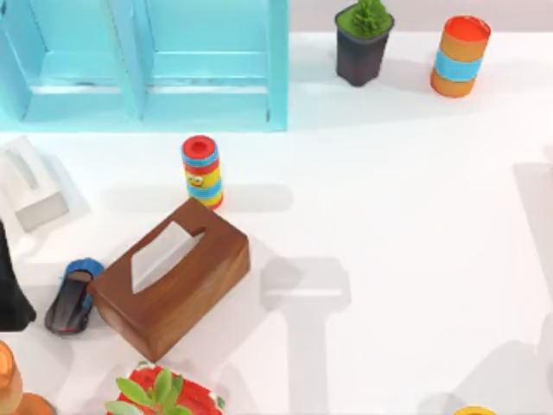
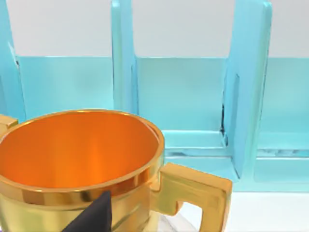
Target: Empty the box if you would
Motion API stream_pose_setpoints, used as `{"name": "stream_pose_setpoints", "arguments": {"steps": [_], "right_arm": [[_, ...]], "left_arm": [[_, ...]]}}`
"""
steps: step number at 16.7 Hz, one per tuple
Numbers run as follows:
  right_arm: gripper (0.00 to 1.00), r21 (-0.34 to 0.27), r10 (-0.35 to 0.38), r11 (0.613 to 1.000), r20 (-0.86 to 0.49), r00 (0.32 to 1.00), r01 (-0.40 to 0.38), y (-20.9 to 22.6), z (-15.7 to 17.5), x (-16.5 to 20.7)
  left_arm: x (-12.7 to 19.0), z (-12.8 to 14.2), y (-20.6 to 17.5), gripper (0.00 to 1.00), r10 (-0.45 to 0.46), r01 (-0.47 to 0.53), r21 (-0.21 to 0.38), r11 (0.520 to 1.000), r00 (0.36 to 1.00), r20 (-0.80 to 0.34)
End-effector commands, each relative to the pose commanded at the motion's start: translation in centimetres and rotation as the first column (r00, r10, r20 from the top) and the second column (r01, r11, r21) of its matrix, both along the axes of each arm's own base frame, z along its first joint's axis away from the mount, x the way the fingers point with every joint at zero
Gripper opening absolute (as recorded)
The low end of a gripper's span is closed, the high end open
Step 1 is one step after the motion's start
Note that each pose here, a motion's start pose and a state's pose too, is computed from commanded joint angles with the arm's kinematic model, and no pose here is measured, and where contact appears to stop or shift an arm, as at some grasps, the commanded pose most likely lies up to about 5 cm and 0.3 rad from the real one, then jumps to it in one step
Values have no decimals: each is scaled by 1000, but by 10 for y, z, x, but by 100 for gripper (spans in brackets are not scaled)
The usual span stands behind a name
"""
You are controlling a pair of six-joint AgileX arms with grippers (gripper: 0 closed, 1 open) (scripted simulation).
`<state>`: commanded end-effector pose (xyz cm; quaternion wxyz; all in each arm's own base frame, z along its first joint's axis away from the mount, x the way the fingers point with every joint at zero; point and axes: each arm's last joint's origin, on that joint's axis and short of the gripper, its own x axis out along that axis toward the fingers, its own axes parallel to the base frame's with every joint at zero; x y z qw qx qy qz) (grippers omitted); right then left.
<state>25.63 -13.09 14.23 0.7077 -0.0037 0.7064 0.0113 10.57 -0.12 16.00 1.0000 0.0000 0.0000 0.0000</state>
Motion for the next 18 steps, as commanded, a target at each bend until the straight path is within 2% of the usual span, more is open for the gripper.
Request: {"name": "stream_pose_setpoints", "arguments": {"steps": [8, 18], "right_arm": [[0, -3, 0, 1000, 5, 1000, 0, -2, 10, 3], [0, 1, -1, 1000, -2, 1000, 1, -1, 127, 1]], "left_arm": [[0, 0, 0, 100, 0, 0, 0, 1000, 1000, 0], [0, 0, 0, 100, 0, 0, 0, 1000, 1000, 0]]}}
